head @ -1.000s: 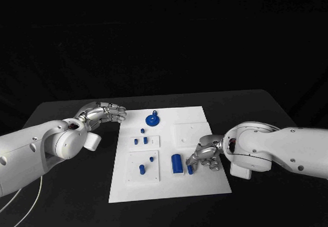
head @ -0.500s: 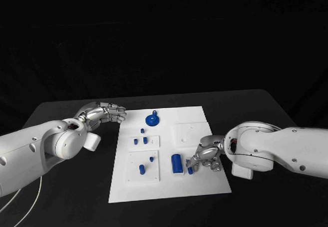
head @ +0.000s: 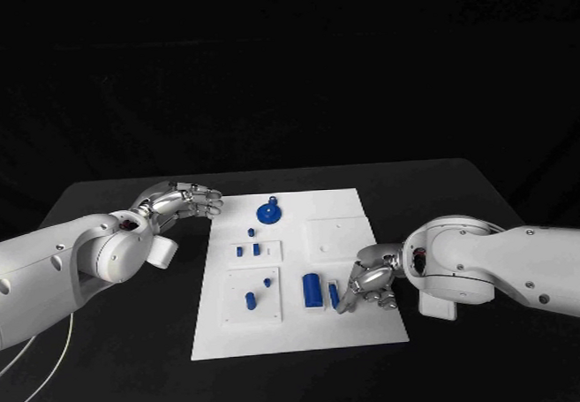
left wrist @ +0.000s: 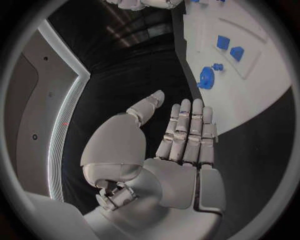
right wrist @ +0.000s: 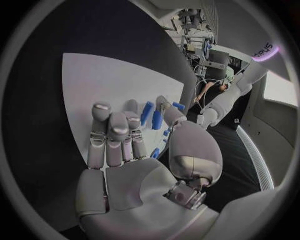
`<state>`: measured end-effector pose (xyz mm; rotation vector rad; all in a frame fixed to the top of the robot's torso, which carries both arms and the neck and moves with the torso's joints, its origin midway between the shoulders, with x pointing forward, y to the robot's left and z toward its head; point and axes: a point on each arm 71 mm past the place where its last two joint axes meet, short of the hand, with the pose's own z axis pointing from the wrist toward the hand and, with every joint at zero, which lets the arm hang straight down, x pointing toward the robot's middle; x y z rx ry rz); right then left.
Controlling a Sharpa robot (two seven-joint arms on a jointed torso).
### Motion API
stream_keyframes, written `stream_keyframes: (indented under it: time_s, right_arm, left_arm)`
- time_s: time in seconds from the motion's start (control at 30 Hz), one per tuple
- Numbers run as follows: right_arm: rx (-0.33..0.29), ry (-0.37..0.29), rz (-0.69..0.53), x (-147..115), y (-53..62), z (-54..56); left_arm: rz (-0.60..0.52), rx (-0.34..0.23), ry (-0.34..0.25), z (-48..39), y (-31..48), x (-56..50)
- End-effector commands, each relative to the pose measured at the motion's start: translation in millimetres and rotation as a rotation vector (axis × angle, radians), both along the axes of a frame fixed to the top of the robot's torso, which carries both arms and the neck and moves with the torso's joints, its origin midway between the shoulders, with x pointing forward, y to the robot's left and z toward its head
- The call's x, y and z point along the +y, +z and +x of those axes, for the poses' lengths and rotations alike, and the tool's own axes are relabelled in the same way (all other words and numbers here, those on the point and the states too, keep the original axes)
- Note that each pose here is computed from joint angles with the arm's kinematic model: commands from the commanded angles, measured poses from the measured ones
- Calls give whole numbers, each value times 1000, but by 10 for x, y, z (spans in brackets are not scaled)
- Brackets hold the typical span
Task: Assemble the parts on the task board
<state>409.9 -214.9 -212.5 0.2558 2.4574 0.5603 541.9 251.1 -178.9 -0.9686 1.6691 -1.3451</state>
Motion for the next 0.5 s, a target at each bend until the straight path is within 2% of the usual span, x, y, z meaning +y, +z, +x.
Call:
stream_keyframes:
  time_s: [0.03,0.33,0.5]
  right_arm:
    - [21,43,4,33,-12,-27]
    - [-2,26,-9,35,-12,8]
    - [-56,20,-49,20,-7,54]
  left_arm:
    - [-3,-4,-19,-5,9,-22]
    - [-3,-3,-20,-6,8,-25]
    - [-3,-3,-19,-6,8,-20]
